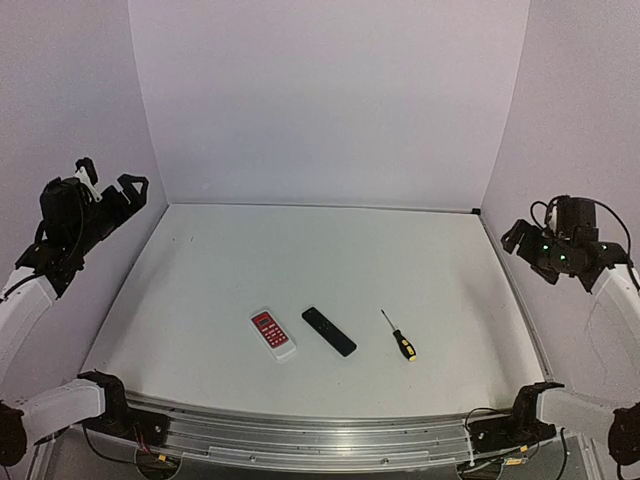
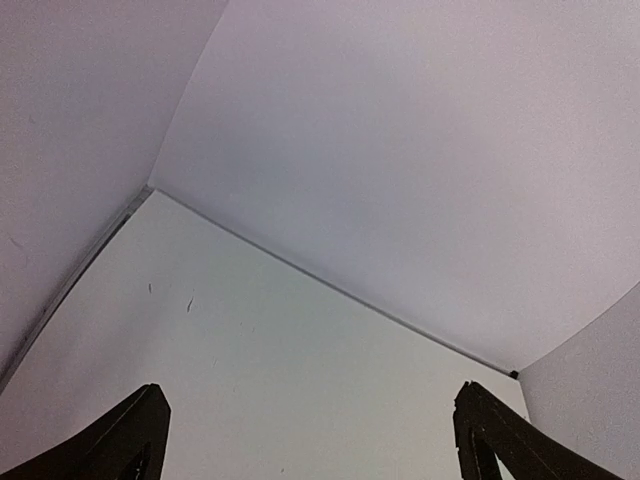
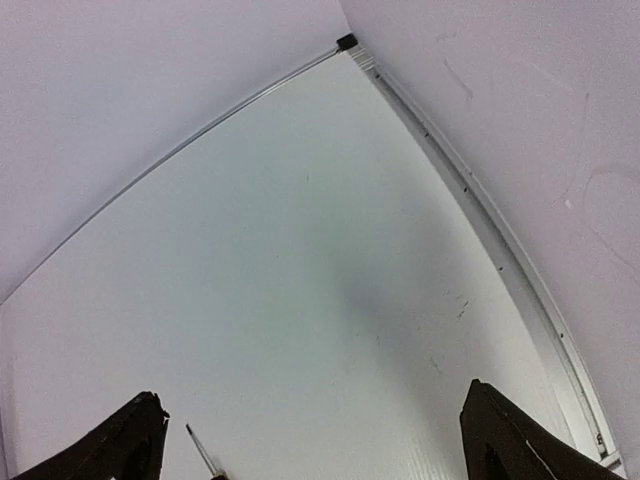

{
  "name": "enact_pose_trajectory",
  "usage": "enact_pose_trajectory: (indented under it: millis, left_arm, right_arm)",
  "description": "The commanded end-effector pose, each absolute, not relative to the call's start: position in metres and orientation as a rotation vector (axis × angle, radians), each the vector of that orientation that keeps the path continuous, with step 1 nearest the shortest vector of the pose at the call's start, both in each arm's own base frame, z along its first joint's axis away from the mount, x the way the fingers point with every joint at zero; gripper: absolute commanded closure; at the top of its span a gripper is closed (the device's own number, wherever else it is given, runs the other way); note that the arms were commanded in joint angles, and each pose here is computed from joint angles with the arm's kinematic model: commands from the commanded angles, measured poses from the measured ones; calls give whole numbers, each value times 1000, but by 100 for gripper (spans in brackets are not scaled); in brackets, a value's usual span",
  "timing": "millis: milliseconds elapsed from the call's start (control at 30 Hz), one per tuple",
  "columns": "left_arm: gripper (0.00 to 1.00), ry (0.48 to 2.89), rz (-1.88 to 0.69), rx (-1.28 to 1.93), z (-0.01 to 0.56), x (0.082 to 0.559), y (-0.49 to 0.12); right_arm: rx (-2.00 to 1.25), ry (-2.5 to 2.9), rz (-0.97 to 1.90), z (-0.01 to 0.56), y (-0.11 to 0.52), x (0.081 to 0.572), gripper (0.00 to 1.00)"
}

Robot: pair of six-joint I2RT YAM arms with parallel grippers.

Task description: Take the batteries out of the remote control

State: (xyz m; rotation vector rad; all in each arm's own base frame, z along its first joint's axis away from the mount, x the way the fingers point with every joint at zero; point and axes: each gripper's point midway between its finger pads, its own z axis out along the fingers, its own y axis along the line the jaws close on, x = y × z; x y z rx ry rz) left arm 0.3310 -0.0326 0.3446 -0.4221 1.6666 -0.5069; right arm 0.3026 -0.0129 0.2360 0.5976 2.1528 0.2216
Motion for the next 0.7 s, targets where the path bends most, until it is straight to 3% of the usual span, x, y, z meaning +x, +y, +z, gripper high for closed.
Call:
enact_pose_trajectory:
  millis: [0,67,133,267,467,667]
  left_arm:
    - [0,1776,-549,-444,316,322,-40]
    - [0,1810,-551,-452,306,322,-42]
    - [0,1844,-549,-463,294,323,-42]
    - [0,1911,-561,-472,268,327,-47]
    - [0,2027,-527,-482,233,334,-48]
    - [0,2078,-576,-468,211,331,-58]
  right_arm:
    - [377,2261,613,236,51,292,2]
    - [263,2307,859,239,88,290,2]
    - [96,2400,897,225,126,289,2]
    - [-466,2501,625,182,213,271,2]
    - [-976,2552,291,108,300,269,2]
    - [-1106,2584,205,61,340,277,6]
